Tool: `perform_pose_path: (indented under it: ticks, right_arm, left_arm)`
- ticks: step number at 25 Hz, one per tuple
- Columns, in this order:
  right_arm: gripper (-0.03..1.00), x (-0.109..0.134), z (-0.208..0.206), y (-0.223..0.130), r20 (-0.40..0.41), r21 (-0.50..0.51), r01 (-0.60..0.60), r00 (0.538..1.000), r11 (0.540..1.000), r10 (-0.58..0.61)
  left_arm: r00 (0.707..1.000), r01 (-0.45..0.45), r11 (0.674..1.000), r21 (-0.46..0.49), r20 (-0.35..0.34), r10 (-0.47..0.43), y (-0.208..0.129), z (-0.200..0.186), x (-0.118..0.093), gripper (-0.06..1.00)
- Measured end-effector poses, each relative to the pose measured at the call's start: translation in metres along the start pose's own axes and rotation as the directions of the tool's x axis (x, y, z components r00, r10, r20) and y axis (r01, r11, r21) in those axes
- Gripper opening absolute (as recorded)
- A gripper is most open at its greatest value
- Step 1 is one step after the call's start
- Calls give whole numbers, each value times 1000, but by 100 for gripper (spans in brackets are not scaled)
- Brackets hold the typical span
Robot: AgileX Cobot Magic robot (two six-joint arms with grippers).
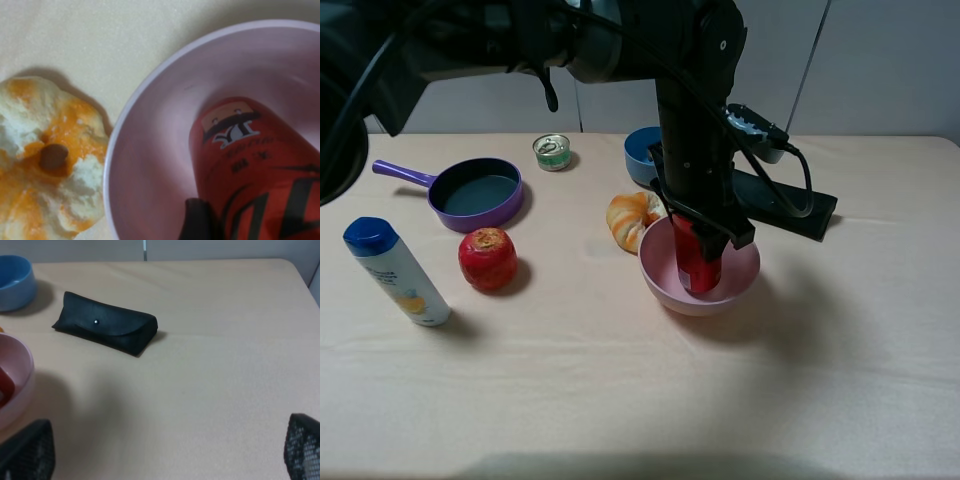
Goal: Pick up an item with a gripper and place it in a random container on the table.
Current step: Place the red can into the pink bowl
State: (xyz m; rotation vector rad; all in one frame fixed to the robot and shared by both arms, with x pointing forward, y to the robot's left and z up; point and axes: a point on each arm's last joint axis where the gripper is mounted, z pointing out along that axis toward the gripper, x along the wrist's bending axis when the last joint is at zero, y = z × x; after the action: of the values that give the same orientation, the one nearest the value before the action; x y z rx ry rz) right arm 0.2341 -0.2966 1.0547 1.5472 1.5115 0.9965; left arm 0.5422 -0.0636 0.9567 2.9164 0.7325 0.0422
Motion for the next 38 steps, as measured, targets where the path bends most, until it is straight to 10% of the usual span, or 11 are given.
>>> perform_pose_path:
  ticks: [14,25,38]
  right_arm:
    - [69,0,0,0,-1,0,0,1000,1000,0]
    - [69,0,0,0,-1,0,0,1000,1000,0]
    - [69,0,0,0,-1,0,0,1000,1000,0]
  left_arm:
    - [1000,0,1000,0,0,0,0,0,0,59]
    - [1000,4,1000,-13,7,-4,1,-2,-1,96]
    - [1000,1,1000,-21,18,-1,7,-27,-1,99]
